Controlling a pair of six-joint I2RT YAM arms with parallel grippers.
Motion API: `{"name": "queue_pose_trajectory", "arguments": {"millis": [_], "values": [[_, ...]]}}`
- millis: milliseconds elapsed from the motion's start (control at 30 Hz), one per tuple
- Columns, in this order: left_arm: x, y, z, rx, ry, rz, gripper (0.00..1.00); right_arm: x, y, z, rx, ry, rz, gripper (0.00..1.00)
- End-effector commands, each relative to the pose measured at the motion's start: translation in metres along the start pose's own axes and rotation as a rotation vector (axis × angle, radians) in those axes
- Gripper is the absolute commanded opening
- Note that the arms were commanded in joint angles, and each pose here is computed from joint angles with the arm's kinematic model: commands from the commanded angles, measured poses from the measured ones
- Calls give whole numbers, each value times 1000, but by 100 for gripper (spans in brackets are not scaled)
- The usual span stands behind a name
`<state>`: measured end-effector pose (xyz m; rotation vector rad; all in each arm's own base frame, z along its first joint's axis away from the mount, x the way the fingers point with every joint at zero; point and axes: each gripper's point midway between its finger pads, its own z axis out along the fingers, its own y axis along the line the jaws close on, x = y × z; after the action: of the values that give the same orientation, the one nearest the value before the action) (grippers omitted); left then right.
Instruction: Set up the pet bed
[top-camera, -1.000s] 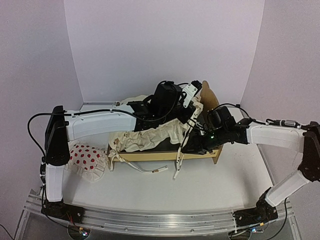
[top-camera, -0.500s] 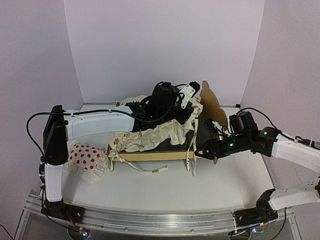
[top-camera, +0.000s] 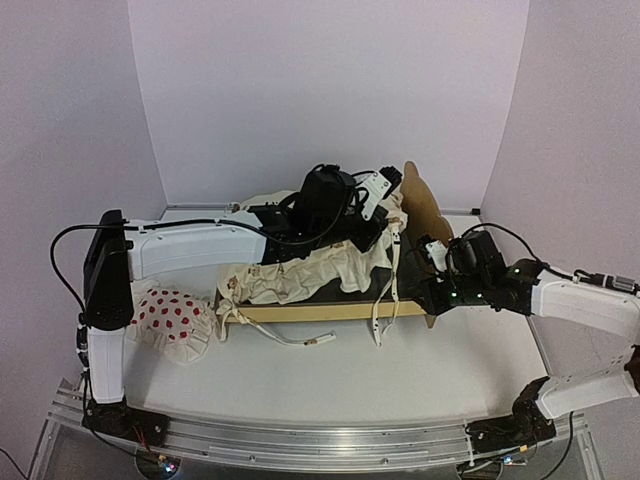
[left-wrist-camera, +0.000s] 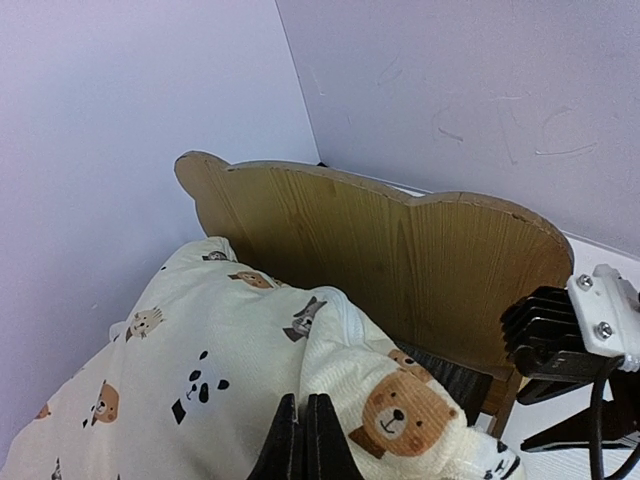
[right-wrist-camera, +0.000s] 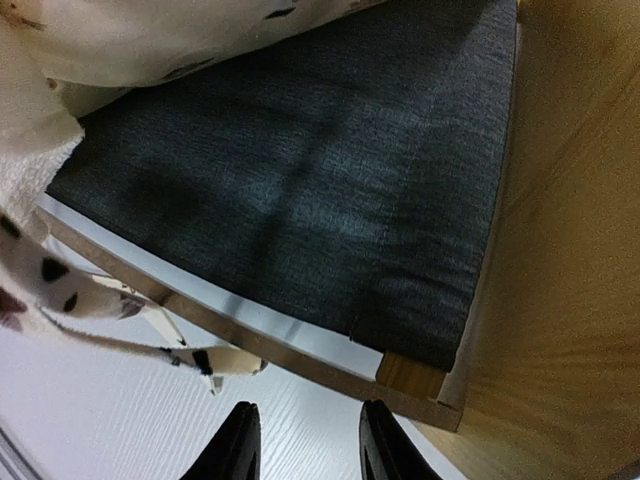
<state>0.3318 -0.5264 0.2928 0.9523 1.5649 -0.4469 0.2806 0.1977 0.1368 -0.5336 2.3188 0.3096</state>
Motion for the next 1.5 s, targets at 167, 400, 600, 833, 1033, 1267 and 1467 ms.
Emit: {"name": "queue_pose_trajectory", "arguments": {"millis": [167, 400, 600, 833, 1033, 1267, 1467], "values": [[-58, 18, -38, 6, -123, -29, 0, -39, 15, 17, -52, -181, -143, 32], [-60, 20, -42, -1, -134, -29, 0, -44, 36, 34, -160, -203, -201, 32], [-63, 27, -46, -28, -138, -30, 0, -38, 64, 30, -326, -216, -245, 32], [-64, 29, -47, -33, -145, -32, 0, -35, 82, 24, -438, -212, -248, 32], [-65, 30, -48, -31, -149, -36, 0, -32, 89, 26, -484, -201, -235, 35], [-66, 29, -47, -29, -147, -37, 0, -31, 103, 24, -580, -194, -219, 40], [-65, 30, -47, -26, -147, -40, 0, -36, 108, 22, -609, -212, -207, 42]]}}
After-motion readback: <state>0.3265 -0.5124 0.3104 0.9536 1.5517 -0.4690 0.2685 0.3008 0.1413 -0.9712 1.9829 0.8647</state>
